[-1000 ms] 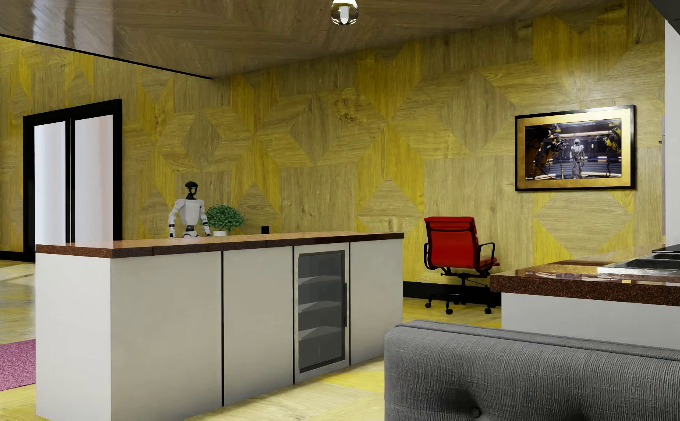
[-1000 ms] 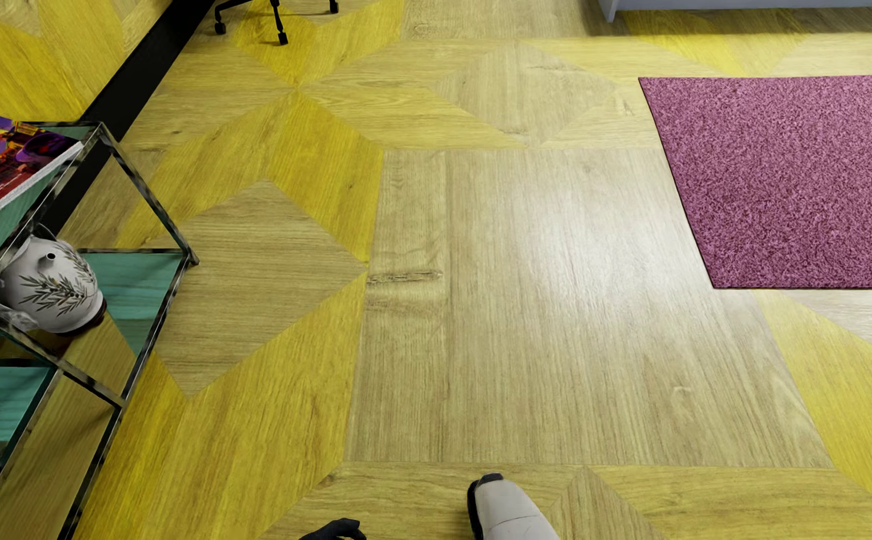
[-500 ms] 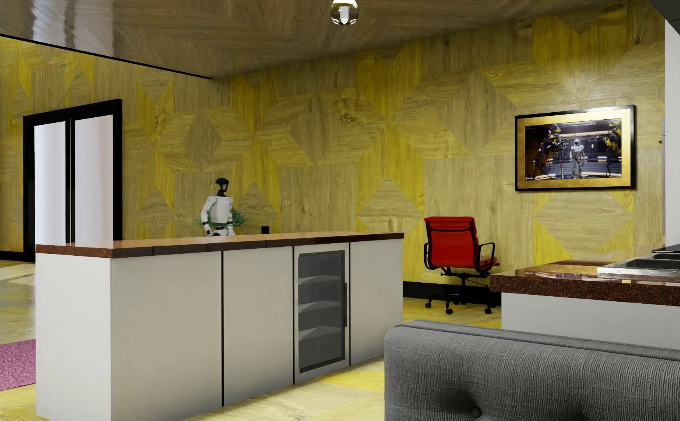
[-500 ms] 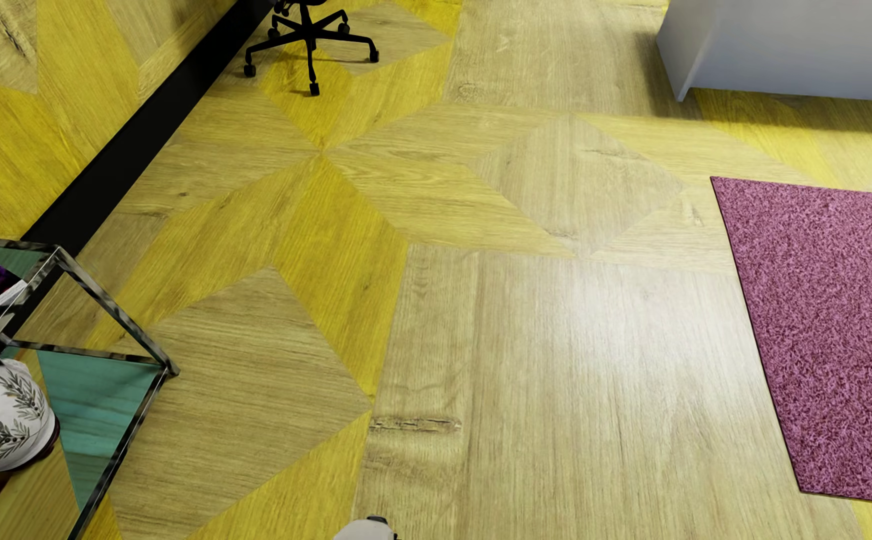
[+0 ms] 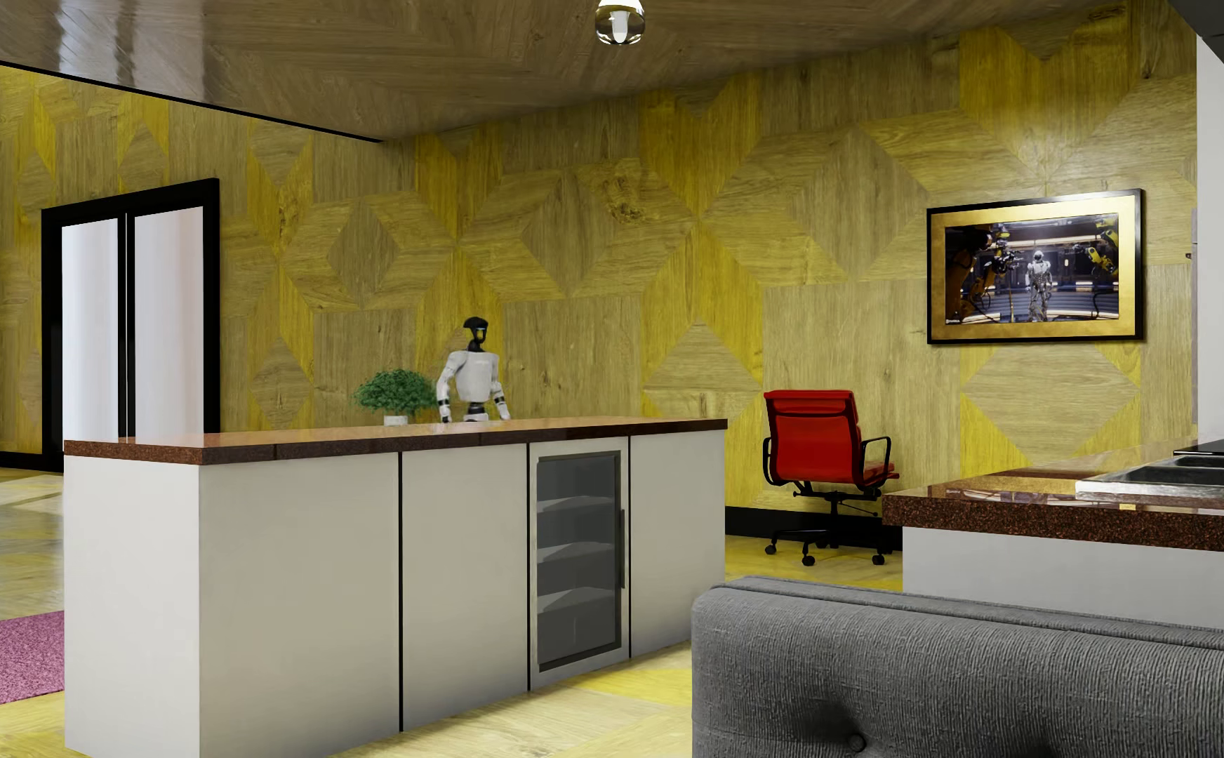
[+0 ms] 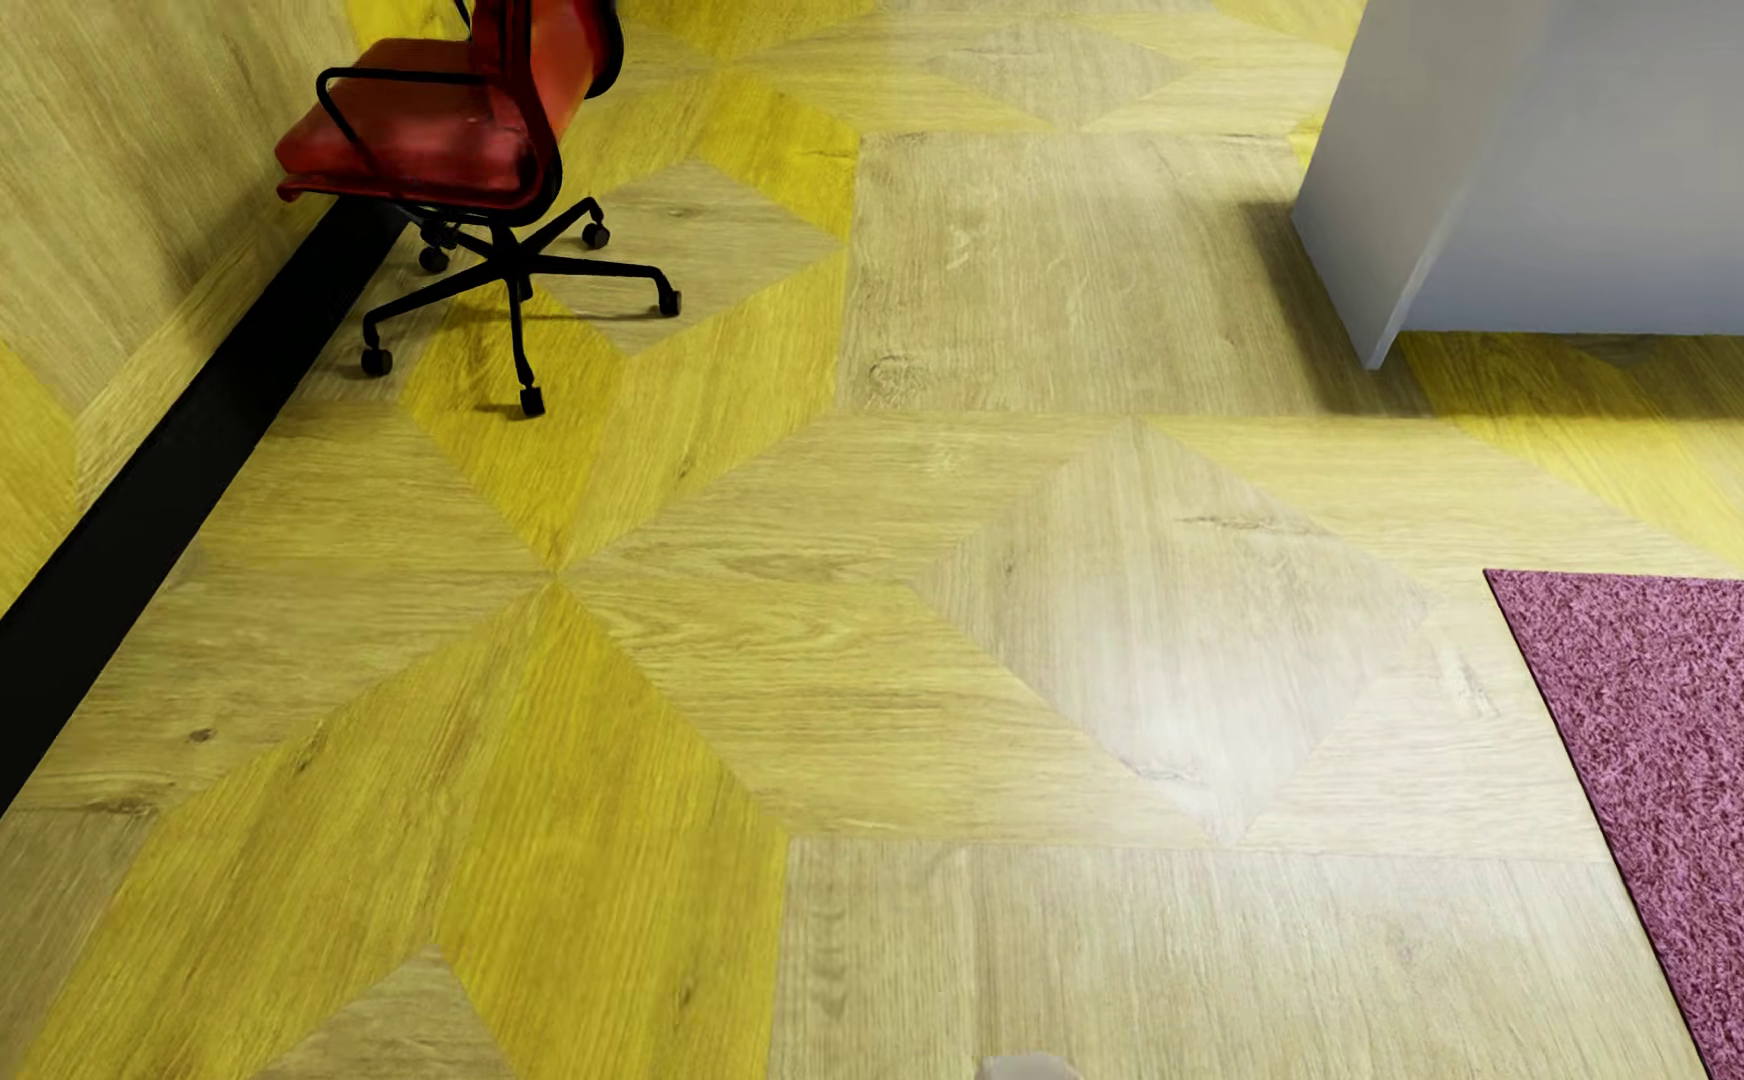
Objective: Move towards the counter
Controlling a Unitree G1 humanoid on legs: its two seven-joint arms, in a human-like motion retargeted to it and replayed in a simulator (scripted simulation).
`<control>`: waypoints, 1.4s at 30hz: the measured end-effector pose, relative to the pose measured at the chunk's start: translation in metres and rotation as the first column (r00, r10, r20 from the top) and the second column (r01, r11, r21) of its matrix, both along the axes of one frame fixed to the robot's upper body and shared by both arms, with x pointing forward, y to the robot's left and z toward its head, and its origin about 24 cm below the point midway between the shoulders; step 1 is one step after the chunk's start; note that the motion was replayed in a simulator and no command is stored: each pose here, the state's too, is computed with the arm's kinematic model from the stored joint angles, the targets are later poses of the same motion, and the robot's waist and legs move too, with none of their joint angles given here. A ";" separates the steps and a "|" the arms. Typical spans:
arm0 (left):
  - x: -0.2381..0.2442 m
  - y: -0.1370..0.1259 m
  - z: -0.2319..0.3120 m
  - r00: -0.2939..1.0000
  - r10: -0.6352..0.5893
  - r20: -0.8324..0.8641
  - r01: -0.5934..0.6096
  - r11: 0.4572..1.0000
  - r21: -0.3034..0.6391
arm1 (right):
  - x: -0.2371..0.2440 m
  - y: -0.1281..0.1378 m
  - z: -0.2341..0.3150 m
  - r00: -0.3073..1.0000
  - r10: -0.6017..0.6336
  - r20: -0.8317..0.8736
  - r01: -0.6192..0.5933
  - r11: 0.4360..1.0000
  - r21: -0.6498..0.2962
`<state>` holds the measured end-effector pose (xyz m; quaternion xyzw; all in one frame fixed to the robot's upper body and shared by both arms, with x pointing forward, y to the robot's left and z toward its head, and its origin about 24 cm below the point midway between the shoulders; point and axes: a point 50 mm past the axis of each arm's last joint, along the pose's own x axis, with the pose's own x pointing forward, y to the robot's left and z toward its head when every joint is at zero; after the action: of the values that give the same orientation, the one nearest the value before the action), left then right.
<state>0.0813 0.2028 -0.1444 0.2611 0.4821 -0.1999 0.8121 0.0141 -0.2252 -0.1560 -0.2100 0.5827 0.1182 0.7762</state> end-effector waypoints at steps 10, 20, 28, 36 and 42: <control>-0.010 0.005 -0.007 0.993 0.108 -0.039 -0.107 0.994 0.012 | -0.034 -0.003 -0.005 0.991 -0.053 -0.120 0.050 0.998 -0.028; -0.098 -0.002 -0.018 0.956 0.059 -0.286 -0.052 0.998 0.033 | 0.089 -0.005 0.026 0.951 -0.036 0.308 0.030 0.999 0.023; -0.048 0.020 -0.012 0.982 0.107 -0.154 -0.097 0.992 0.075 | -0.005 -0.004 0.002 1.000 -0.017 -0.003 0.017 1.000 -0.007; 0.064 0.023 0.035 0.954 0.153 0.258 -0.150 0.988 -0.033 | -0.101 -0.032 0.008 0.951 -0.071 -0.302 0.036 0.992 -0.121; -0.048 0.032 -0.012 0.976 0.146 -0.160 -0.128 0.985 0.113 | -0.029 -0.006 -0.001 0.996 0.001 -0.085 -0.002 1.000 -0.020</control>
<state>0.0330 0.2347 -0.1566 0.2508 0.5750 -0.1396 0.7661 -0.0144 -0.2309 -0.1566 -0.2131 0.6162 0.1216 0.7484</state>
